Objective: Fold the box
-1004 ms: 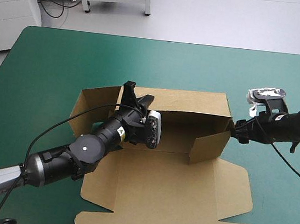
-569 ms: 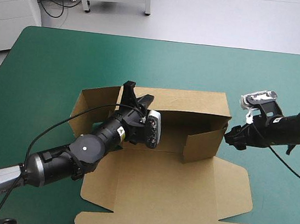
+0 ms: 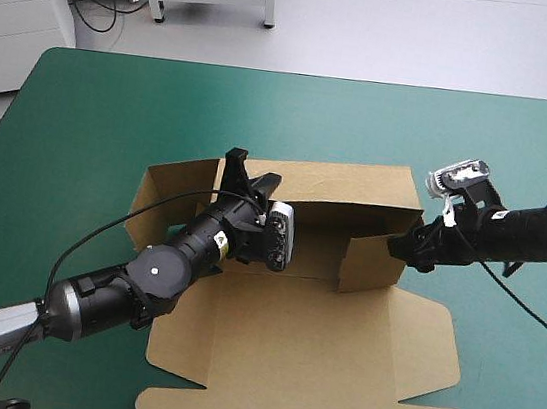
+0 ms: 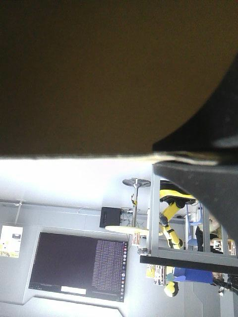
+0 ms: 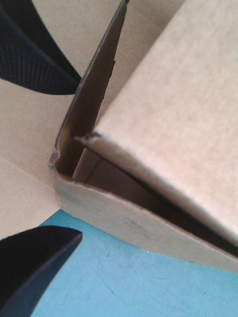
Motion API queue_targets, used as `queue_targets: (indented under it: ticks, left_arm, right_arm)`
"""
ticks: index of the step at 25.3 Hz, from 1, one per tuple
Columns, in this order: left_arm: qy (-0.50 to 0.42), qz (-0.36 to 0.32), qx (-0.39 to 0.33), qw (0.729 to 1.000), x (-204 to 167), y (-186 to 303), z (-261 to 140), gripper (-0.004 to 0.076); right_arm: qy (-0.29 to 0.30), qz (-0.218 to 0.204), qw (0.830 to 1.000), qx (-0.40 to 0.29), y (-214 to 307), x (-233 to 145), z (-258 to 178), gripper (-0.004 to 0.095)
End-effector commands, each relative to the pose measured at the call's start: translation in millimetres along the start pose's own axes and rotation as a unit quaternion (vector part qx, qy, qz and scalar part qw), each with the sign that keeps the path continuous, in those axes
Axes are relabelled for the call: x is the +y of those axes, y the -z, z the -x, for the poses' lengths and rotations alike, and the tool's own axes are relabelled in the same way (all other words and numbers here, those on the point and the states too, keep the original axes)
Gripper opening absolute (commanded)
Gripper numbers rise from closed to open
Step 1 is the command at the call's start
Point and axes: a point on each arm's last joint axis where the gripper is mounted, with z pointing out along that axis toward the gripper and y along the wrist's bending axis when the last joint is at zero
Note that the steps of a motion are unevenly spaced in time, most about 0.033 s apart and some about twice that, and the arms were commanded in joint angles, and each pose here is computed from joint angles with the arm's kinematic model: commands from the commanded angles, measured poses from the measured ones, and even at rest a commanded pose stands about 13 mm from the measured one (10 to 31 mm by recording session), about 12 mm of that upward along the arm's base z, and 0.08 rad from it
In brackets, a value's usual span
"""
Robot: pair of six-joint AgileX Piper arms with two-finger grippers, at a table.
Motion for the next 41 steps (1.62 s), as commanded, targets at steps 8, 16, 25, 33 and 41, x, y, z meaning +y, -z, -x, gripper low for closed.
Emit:
queue_targets:
  ticks: [8,16,25,33,41]
  left_arm:
    - [0.012,0.021,-0.021,0.999,15,9,6,-0.0032]
    - [0.007,0.009,-0.014,1.000,8,2,6,-0.0032]
    - [0.000,-0.012,-0.001,1.000,-6,-11,4,-0.0031]
    - [-0.013,-0.030,-0.009,0.999,-13,-15,6,-0.0031]
    - [-0.019,-0.024,0.003,1.000,-13,-17,4,-0.0031]
  right_arm:
    - [0.058,-0.004,0.997,-0.055,12,5,12,0.0684]
    - [0.073,0.005,0.997,-0.034,-15,4,17,0.0685]
    - [0.098,-0.038,0.994,-0.033,-19,-2,20,0.0684]
    - [0.092,-0.040,0.994,-0.038,-23,-5,22,0.0615]
    - [0.093,-0.012,0.995,-0.024,-37,0,23,0.0256]
